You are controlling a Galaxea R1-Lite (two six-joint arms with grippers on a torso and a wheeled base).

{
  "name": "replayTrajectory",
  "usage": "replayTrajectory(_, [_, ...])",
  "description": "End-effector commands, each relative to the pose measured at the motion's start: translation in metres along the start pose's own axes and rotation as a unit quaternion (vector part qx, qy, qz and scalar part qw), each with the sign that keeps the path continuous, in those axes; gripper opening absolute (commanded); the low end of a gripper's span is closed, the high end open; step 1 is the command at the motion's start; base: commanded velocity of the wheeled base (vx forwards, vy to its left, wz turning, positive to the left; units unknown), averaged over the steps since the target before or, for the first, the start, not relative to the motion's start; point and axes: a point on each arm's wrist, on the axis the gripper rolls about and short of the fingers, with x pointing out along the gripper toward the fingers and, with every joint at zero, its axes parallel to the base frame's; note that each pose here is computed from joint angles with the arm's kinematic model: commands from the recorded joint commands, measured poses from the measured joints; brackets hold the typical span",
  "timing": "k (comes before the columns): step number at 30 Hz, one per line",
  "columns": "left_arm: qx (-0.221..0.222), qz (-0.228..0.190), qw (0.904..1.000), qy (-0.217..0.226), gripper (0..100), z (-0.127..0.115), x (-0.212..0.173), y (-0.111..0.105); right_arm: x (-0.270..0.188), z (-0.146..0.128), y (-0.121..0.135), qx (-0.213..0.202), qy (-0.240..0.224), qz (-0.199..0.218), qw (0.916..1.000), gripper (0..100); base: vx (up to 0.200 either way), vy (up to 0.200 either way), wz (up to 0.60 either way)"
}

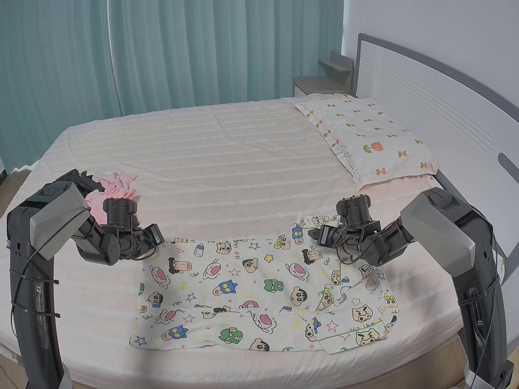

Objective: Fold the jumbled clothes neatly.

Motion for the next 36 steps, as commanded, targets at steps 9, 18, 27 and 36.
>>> replayTrajectory(9, [0.004,-0.004,1.0000,0.000,0,0.000,-0.004,-0.006,0.002,0.005,-0.011,0.016,-0.012,-0.001,0.9998,0,0.000,0.000,0.00])
replayTrajectory(18, [0.006,-0.010,0.9999,-0.012,0,0.008,-0.014,-0.013,-0.023,0.009,-0.033,0.031,-0.046,0.042,0.9976,0,0.000,0.000,0.00])
replayTrajectory(27, [0.007,-0.015,0.9996,-0.024,0,0.015,-0.025,-0.017,-0.046,0.015,-0.036,0.029,-0.076,0.106,0.9910,0,0.000,0.000,0.00])
replayTrajectory(36, [0.011,-0.015,0.9981,-0.059,0,0.022,-0.027,-0.022,-0.047,0.022,-0.032,0.027,-0.095,0.120,0.9878,0,0.000,0.000,0.00])
